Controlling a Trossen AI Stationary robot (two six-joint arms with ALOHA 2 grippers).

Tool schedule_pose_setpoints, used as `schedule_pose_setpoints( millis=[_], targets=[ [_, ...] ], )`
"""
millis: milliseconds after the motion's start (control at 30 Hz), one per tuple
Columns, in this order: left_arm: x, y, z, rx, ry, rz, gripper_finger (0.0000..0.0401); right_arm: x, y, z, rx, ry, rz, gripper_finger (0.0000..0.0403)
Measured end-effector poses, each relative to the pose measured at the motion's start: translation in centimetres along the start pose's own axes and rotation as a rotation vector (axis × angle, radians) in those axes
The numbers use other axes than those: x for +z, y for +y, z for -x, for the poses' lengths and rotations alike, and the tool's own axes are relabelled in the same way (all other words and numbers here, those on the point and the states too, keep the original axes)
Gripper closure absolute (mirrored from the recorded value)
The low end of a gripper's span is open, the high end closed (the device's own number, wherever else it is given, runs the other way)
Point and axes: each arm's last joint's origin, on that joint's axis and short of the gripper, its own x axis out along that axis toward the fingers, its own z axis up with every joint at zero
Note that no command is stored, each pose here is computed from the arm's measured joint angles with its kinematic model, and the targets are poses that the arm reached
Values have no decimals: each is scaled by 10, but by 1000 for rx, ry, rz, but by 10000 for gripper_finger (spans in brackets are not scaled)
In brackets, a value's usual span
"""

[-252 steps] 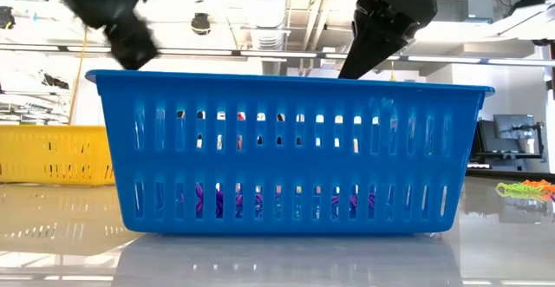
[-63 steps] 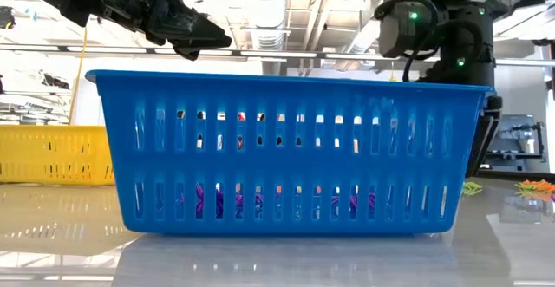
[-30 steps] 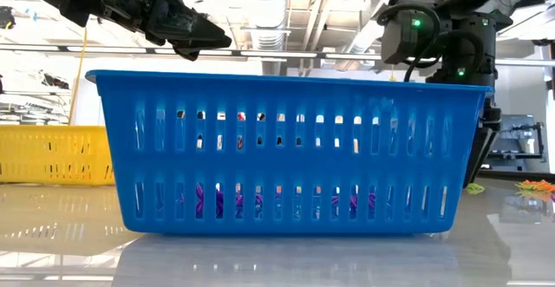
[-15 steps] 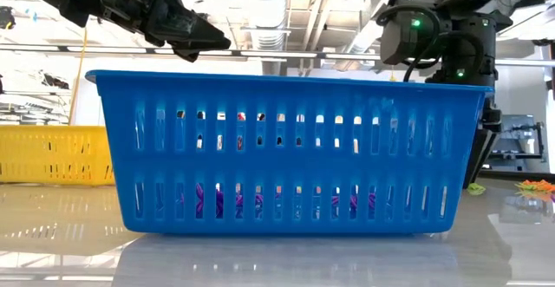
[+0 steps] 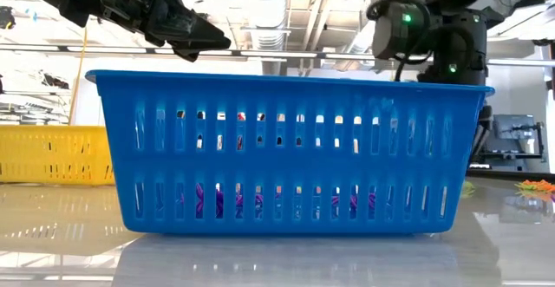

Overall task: Sort Halloween decoration
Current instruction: Put the green spider toy into the red basket

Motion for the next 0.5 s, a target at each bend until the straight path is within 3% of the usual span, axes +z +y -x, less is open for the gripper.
schedule_pose_setpoints(
  millis=[500],
  targets=[
    [0, 0, 0, 0, 0, 0, 293, 26, 19, 32, 83, -115, 91, 300]
  ],
)
